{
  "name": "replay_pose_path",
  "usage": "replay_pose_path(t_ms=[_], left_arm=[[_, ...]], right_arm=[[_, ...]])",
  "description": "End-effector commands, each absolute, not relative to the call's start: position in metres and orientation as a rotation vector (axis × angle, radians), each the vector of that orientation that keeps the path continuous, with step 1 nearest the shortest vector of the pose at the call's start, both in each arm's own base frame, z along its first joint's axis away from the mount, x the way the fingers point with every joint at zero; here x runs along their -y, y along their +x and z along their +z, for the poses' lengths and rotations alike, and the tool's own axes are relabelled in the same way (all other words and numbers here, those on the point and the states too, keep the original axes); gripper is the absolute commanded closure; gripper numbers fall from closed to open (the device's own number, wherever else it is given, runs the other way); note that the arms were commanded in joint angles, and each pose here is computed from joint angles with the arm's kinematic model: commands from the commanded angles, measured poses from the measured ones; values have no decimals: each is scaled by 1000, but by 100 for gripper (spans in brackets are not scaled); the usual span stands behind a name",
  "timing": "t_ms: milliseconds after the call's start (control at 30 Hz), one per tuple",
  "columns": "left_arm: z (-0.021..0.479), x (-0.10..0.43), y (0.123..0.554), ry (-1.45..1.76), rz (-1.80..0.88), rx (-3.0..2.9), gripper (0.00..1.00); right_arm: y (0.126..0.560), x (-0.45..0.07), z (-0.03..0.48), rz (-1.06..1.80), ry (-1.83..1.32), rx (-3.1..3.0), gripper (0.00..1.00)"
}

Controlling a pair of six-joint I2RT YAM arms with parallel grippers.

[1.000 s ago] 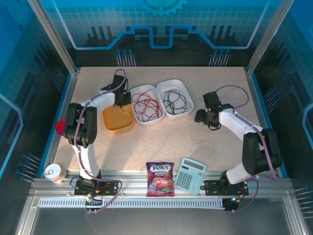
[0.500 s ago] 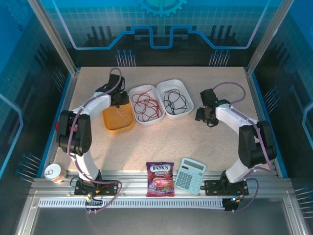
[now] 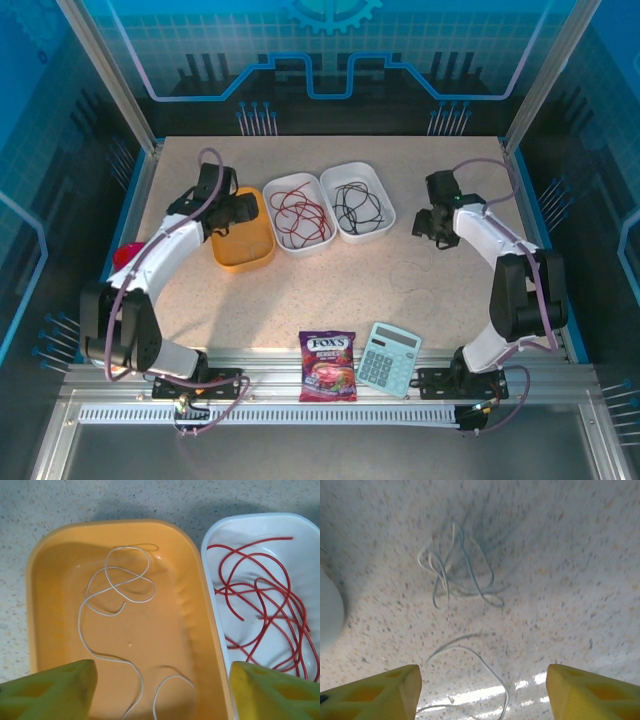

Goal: Untangle the cables

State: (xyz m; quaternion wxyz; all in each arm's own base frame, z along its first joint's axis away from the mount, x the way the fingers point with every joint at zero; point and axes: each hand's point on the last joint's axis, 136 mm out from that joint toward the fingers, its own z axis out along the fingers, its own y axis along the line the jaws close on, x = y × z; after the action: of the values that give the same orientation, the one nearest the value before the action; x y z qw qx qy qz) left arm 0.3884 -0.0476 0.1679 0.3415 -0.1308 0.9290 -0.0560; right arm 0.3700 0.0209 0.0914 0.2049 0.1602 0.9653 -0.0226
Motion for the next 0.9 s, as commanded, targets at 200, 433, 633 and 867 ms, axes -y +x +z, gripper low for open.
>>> replay_pose_path(t_ms=[200,433,633,867], left_arm=[[202,63,359,-302,-326,-2332,1],[212,72,343,-267,-404,-2264,1],[219,82,339,-227,-474,-2200,1],[222,87,338,-195,-476,-2186,1]], right_arm=[[410,-16,89,-48,385,-2756,37],[422,-17,64,4,389,-2823,38],[417,-11,43,44,440,-2862,56],[406,-2,43,86,475,-2829,82]])
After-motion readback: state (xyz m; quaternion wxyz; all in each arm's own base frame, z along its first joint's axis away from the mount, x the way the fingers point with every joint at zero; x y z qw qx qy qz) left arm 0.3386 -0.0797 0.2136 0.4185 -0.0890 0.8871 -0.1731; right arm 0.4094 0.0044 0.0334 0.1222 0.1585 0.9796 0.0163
